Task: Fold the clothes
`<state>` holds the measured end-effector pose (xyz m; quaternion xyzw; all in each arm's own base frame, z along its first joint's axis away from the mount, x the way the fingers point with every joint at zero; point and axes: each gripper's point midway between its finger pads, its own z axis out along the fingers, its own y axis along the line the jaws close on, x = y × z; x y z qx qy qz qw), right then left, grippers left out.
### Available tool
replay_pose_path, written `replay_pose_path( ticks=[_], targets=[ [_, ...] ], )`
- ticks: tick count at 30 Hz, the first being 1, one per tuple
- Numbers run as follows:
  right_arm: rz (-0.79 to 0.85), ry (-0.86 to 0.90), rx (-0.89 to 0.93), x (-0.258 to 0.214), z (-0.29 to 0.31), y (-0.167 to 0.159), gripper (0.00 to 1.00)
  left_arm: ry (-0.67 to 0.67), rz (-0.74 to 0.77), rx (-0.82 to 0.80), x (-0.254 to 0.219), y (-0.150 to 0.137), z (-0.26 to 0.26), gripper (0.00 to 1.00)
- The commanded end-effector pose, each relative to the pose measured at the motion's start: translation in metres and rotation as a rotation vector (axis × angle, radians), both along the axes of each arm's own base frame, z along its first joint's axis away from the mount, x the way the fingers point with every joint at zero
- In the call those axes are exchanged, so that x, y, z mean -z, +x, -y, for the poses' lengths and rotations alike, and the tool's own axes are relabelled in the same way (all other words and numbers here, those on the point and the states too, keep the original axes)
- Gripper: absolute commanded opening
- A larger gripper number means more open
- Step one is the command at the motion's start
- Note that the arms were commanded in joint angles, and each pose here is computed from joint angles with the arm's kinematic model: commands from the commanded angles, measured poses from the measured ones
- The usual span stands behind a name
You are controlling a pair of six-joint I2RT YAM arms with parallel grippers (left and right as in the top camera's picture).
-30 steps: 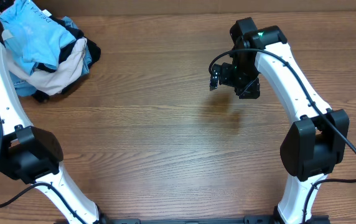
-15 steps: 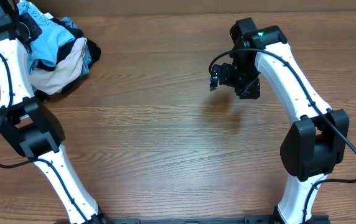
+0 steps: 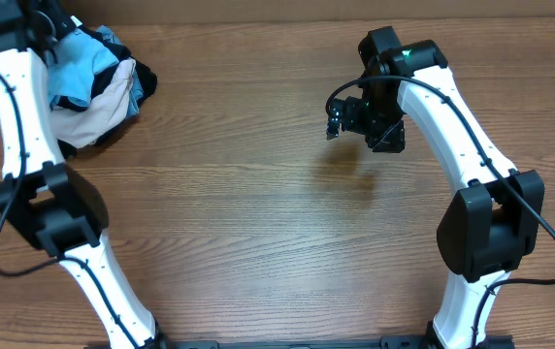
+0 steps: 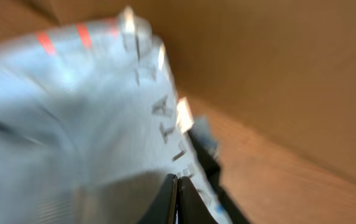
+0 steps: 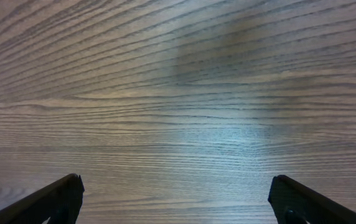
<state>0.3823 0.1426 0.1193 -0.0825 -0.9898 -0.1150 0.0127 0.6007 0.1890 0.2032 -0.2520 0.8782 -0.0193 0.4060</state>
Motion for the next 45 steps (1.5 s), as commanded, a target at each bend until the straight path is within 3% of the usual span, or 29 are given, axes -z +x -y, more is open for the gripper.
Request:
replay_pose_path(
  ticks=[1, 3, 6, 8, 10, 12, 16, 20, 24, 26, 28, 29, 30, 31, 34, 37, 40, 42, 45],
  targets=[
    [0.011, 0.000, -0.011, -0.002, -0.002, 0.000, 1.00, -0.063, -0.211, 0.016, 0.112, -0.003, 0.006, 0.05],
    [0.014, 0.000, -0.011, -0.002, -0.002, 0.000, 1.00, -0.080, -0.270, 0.016, 0.137, -0.009, 0.008, 0.06],
    [0.019, 0.002, -0.011, -0.002, -0.002, 0.001, 1.00, -0.054, -0.245, 0.001, 0.118, -0.009, 0.004, 0.06],
    [0.018, 0.001, -0.011, -0.002, -0.002, 0.001, 1.00, -0.030, -0.166, 0.000, 0.076, -0.005, 0.003, 0.08],
    [0.017, 0.002, -0.004, -0.002, -0.002, 0.001, 1.00, 0.008, -0.016, -0.011, -0.002, -0.004, 0.003, 0.13],
    [0.015, 0.001, -0.004, -0.002, -0.002, 0.001, 1.00, 0.051, 0.118, -0.017, -0.076, -0.016, 0.003, 0.33],
    [0.015, 0.004, 0.049, -0.018, 0.000, -0.003, 1.00, 0.058, 0.367, -0.046, -0.217, -0.078, 0.011, 1.00],
    [0.151, 0.030, 0.054, -0.073, 0.003, -0.007, 1.00, 0.039, 0.486, 0.062, -0.293, -0.140, 0.054, 1.00],
    [0.295, -0.002, 0.149, -0.138, 0.027, -0.034, 1.00, -0.062, 0.595, 0.354, -0.352, -0.218, 0.137, 0.99],
    [0.359, 0.018, 0.154, -0.167, 0.033, -0.054, 1.00, -0.115, 0.642, 0.520, -0.372, -0.255, 0.182, 0.86],
    [0.396, 0.034, 0.192, -0.191, 0.041, -0.082, 1.00, -0.133, 0.670, 0.629, -0.384, -0.278, 0.221, 0.81],
    [0.421, 0.038, 0.211, -0.205, 0.049, -0.102, 1.00, -0.132, 0.672, 0.664, -0.386, -0.289, 0.241, 0.83],
    [0.442, 0.039, 0.214, -0.214, 0.054, -0.116, 1.00, -0.115, 0.676, 0.711, -0.387, -0.299, 0.256, 0.98],
    [0.464, 0.044, 0.216, -0.223, 0.059, -0.132, 1.00, -0.107, 0.671, 0.747, -0.386, -0.309, 0.268, 1.00],
    [0.536, 0.079, 0.219, -0.244, 0.070, -0.177, 1.00, -0.115, 0.604, 0.814, -0.372, -0.346, 0.286, 1.00],
    [0.602, 0.111, 0.245, -0.247, 0.081, -0.214, 1.00, -0.009, 0.534, 0.611, -0.355, -0.381, 0.251, 1.00],
    [0.630, 0.121, 0.307, -0.240, 0.092, -0.240, 1.00, 0.039, 0.538, 0.624, -0.349, -0.433, 0.250, 1.00],
    [0.643, 0.116, 0.313, -0.231, 0.098, -0.253, 0.99, 0.016, 0.450, 0.664, -0.322, -0.470, 0.255, 1.00],
    [0.702, 0.047, 0.379, -0.222, 0.119, -0.263, 0.99, 0.005, 0.410, 0.666, -0.306, -0.498, 0.255, 1.00]
  ],
)
